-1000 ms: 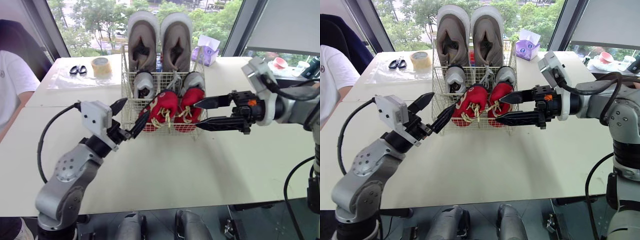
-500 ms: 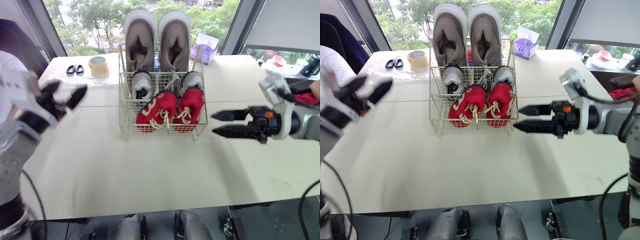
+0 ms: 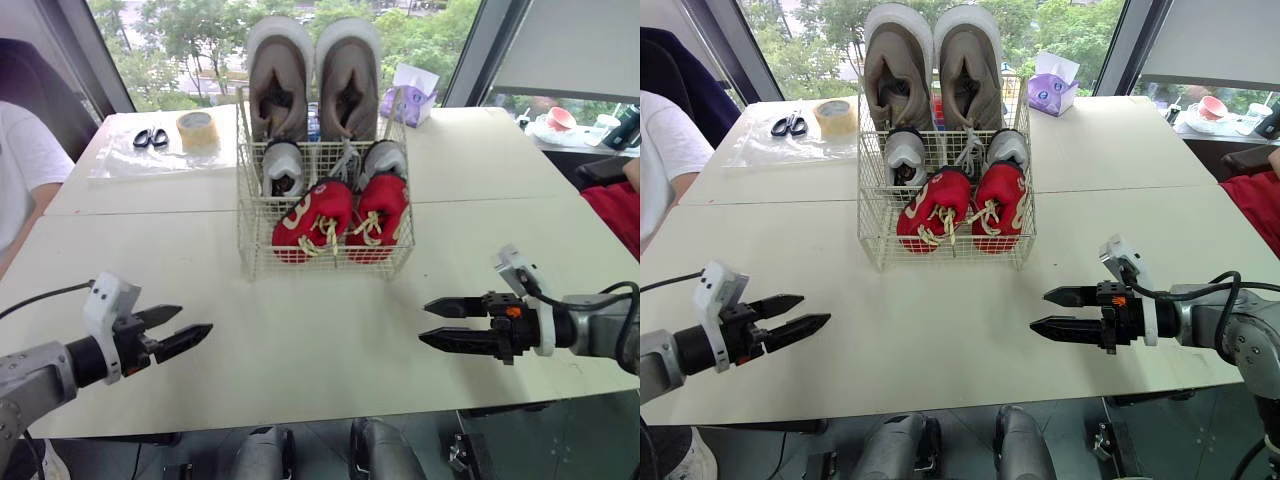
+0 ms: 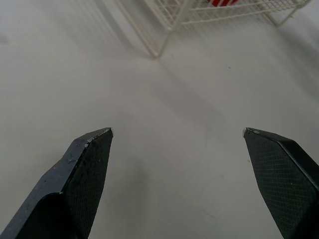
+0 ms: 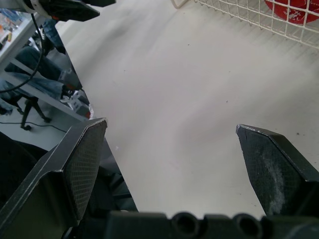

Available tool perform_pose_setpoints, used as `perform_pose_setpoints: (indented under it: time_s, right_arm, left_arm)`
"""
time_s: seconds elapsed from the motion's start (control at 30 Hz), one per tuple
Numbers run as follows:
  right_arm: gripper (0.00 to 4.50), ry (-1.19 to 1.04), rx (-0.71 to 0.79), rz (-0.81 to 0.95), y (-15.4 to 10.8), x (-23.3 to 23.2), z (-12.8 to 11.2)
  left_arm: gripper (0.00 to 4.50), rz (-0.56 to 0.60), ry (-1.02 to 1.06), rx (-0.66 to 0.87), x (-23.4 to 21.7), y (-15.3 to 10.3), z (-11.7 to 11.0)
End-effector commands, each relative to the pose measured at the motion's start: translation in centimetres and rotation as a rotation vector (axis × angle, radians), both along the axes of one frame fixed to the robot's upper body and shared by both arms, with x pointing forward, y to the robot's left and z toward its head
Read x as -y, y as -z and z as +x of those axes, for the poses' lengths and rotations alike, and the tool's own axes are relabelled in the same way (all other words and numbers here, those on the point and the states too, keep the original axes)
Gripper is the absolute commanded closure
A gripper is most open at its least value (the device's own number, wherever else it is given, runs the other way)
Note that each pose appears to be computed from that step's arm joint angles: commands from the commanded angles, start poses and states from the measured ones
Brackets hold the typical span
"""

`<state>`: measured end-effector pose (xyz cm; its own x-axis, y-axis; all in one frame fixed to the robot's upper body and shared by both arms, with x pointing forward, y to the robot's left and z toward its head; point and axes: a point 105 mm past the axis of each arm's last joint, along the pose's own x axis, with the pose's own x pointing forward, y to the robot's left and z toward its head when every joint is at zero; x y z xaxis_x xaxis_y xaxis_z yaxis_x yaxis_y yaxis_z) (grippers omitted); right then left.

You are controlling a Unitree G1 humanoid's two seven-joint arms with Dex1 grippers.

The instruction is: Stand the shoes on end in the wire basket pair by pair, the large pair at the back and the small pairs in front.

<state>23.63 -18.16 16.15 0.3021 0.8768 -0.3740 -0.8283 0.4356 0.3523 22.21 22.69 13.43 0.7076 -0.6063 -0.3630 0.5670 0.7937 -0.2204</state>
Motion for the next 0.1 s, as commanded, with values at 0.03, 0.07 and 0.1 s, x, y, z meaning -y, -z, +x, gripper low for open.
perform_pose_setpoints:
  time_s: [0.03, 0.07, 0.1]
  right_arm:
    - [0.0, -0.001, 0.045, -0.023, -0.47, 0.15, 0.16]
    - [0.0, -0.001, 0.05, -0.027, -0.42, 0.14, 0.27]
    - [0.0, -0.001, 0.053, -0.025, -0.41, 0.1, 0.35]
  left_arm:
    - [0.2, -0.023, 0.036, 0.006, 0.74, -0.16, -0.56]
    - [0.2, -0.021, 0.035, -0.005, 0.63, 0.11, -0.69]
    - [0.2, -0.026, 0.029, -0.016, 0.49, 0.37, -0.78]
